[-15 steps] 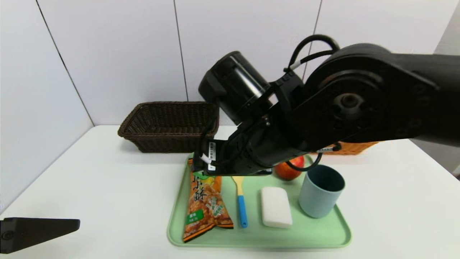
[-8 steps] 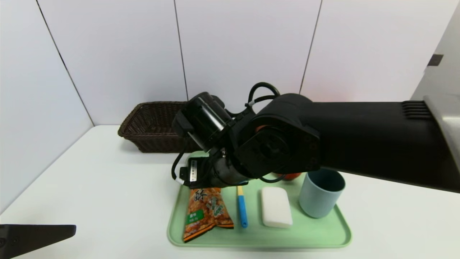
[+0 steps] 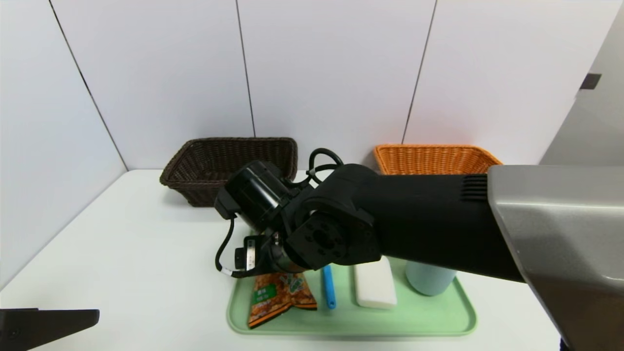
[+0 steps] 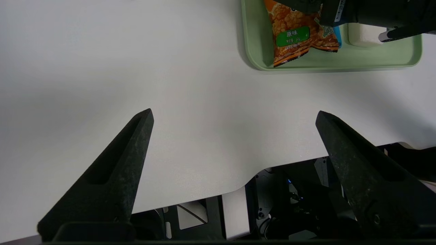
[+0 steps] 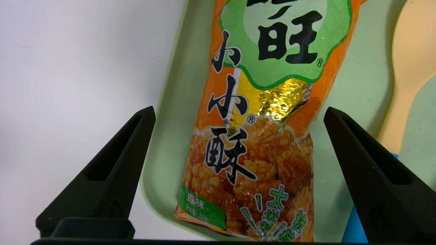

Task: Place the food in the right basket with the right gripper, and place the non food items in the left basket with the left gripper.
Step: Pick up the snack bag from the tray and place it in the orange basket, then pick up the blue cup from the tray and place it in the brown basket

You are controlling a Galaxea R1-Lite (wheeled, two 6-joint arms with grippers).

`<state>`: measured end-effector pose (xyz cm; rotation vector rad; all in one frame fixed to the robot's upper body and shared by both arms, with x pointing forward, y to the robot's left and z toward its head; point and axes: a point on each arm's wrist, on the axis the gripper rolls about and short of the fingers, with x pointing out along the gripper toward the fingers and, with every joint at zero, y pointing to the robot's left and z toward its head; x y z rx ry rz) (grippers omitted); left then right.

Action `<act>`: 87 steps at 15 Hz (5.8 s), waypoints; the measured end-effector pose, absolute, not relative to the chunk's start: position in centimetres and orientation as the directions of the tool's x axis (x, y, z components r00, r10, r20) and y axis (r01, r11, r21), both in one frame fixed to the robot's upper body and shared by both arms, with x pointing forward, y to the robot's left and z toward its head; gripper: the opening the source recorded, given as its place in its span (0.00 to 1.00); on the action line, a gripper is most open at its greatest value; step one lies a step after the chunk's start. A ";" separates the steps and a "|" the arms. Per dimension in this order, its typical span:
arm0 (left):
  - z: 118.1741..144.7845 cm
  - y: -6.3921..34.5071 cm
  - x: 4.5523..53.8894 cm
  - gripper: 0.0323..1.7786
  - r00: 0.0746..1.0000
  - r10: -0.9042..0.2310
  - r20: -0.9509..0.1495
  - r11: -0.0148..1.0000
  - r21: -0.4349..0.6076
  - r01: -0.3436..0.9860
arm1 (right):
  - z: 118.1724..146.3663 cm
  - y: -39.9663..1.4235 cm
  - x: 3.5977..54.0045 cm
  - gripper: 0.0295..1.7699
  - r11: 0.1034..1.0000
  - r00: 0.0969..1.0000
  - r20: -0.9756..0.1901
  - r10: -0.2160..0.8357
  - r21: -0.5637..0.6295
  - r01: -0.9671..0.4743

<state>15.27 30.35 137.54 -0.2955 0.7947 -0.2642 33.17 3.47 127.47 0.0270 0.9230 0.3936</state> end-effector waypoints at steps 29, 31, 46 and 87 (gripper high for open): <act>136.9 30.2 15.1 0.95 0.625 -0.406 -0.667 0.903 -0.398 0.162 | 136.3 -3.8 33.0 0.24 0.940 0.634 -0.693 0.342 0.246 -0.238; 136.9 30.2 15.1 0.95 0.624 -0.406 -0.667 0.903 -0.398 0.162 | 138.6 -6.7 34.1 0.24 0.927 0.658 -0.657 0.368 0.310 -0.208; 136.8 30.0 15.4 0.95 0.611 -0.415 -0.674 0.900 -0.404 0.165 | 141.4 -25.6 45.3 0.24 0.560 0.842 -0.498 0.207 0.766 0.315; 137.0 26.9 19.2 0.95 0.594 -0.469 -0.654 0.878 -0.270 0.396 | 144.9 -27.6 37.3 0.94 0.907 0.840 -0.539 0.062 0.382 0.178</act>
